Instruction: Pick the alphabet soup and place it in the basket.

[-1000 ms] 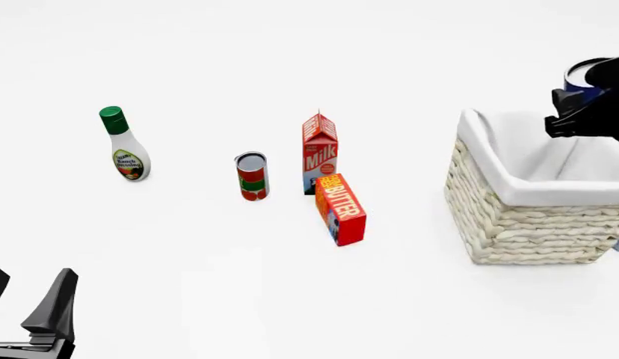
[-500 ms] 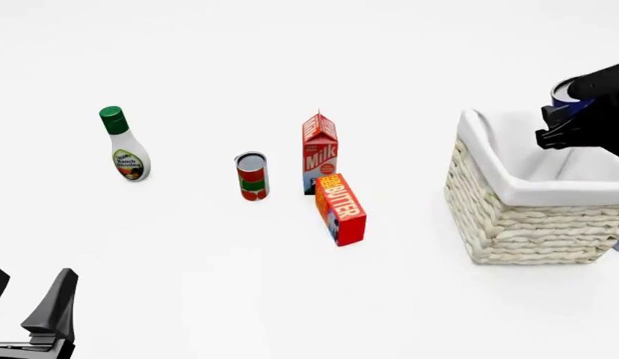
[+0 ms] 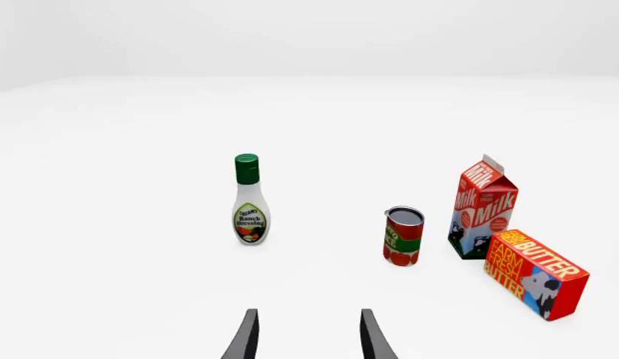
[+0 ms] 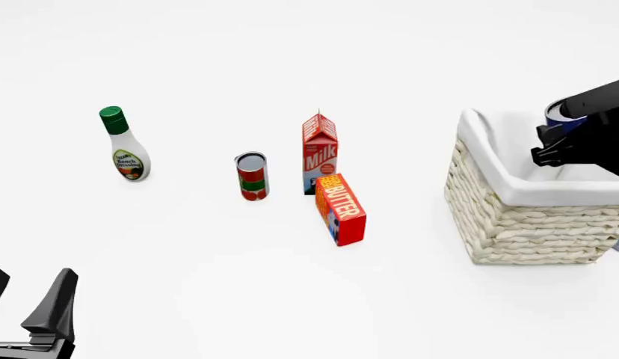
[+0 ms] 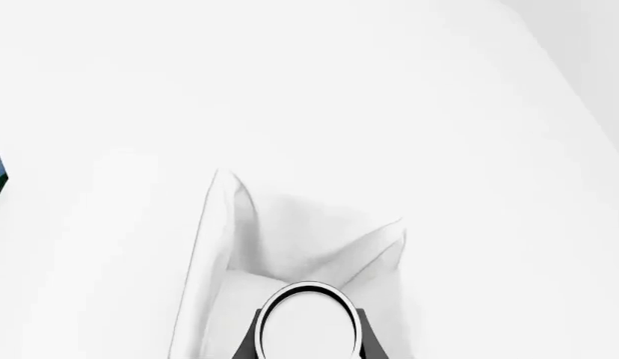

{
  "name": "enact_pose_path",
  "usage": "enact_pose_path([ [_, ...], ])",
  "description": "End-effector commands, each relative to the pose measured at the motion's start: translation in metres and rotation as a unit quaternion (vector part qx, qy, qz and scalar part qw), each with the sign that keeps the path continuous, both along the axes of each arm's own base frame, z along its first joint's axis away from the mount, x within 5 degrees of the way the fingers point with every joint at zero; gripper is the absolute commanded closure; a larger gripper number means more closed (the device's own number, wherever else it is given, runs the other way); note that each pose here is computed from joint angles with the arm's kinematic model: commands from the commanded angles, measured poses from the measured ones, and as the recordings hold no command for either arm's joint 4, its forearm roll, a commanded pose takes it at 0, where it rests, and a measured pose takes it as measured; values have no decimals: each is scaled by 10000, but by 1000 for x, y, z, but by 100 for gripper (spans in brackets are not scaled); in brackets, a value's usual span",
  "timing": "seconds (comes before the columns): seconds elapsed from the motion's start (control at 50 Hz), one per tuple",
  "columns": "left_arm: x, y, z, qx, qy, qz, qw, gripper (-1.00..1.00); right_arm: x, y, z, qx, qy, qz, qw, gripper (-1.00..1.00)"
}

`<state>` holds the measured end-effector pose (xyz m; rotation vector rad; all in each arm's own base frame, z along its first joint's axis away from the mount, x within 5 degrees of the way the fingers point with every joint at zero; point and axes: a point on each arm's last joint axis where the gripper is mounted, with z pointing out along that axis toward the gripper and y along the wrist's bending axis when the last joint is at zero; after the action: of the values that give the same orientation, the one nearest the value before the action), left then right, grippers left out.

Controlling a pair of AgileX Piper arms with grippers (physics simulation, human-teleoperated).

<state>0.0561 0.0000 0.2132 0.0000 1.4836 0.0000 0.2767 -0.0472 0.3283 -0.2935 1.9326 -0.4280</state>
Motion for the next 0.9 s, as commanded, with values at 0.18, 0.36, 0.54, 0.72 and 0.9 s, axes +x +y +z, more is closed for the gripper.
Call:
enact_pose_path([
  [0.18, 0, 0, 0, 0, 0, 0, 10000, -100, 15, -2, -5, 208, 26, -63, 9998, 100],
  [0.36, 0, 0, 0, 0, 0, 0, 10000, -100, 25, -3, -11, 173, 141, -22, 9997, 100],
  [0.54, 0, 0, 0, 0, 0, 0, 10000, -100, 31, -6, -9, 107, 204, -27, 9997, 100],
  [0.72, 0, 0, 0, 0, 0, 0, 10000, -100, 34, -11, -8, 37, 221, -63, 9997, 100],
  [0.9, 0, 0, 0, 0, 0, 0, 10000, -100, 35, -10, -12, 29, 275, -46, 9996, 100],
])
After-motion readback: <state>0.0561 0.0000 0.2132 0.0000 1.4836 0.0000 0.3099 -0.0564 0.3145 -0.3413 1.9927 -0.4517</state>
